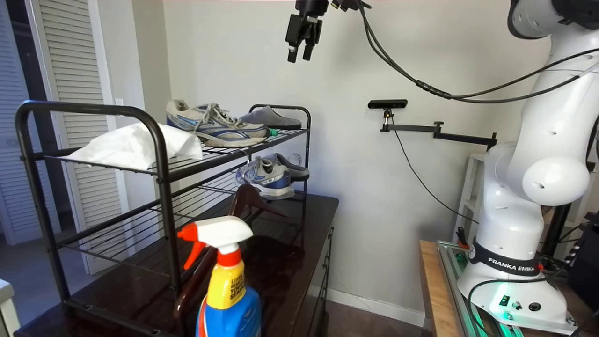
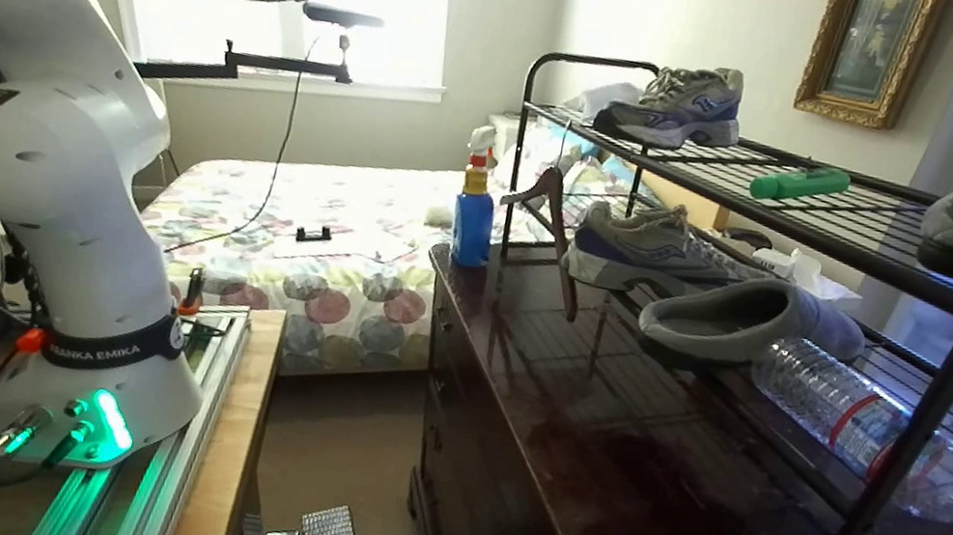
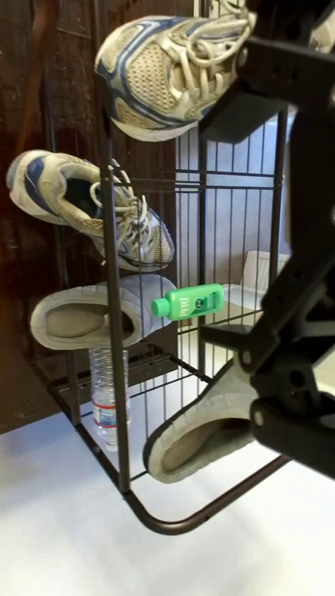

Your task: Put the green bottle in the grey slipper on the right

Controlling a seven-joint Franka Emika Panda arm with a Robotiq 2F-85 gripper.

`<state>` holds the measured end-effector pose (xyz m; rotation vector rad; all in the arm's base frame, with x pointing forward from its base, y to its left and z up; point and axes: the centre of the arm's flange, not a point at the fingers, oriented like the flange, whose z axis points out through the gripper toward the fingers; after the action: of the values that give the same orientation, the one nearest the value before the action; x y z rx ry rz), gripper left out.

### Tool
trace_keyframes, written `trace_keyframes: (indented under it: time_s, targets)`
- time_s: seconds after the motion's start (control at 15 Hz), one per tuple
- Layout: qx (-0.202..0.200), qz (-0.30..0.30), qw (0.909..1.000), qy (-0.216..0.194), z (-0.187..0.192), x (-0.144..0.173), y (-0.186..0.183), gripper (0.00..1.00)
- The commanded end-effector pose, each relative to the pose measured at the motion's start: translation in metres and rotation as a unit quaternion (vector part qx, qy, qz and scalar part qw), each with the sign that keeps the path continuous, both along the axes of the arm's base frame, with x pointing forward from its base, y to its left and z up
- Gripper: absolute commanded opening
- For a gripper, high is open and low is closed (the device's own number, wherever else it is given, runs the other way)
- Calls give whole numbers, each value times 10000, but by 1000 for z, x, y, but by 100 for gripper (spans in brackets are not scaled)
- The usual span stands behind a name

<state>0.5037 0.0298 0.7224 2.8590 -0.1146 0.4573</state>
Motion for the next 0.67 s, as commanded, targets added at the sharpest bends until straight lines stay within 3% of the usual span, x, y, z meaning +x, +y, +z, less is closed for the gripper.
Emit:
trace_keyframes:
  time_s: [0.0,0.27,0.4,0.47,0.6]
  targets:
    - [44,19,9999,141,63,57,-12,100]
    - [425,-317,9980,333,94,65,-26,100]
    - [691,-286,9971,138,111,63,-28,100]
    - [389,-271,9987,164,56,26,-29,100]
    - [518,-265,9983,73,69,27,-30,100]
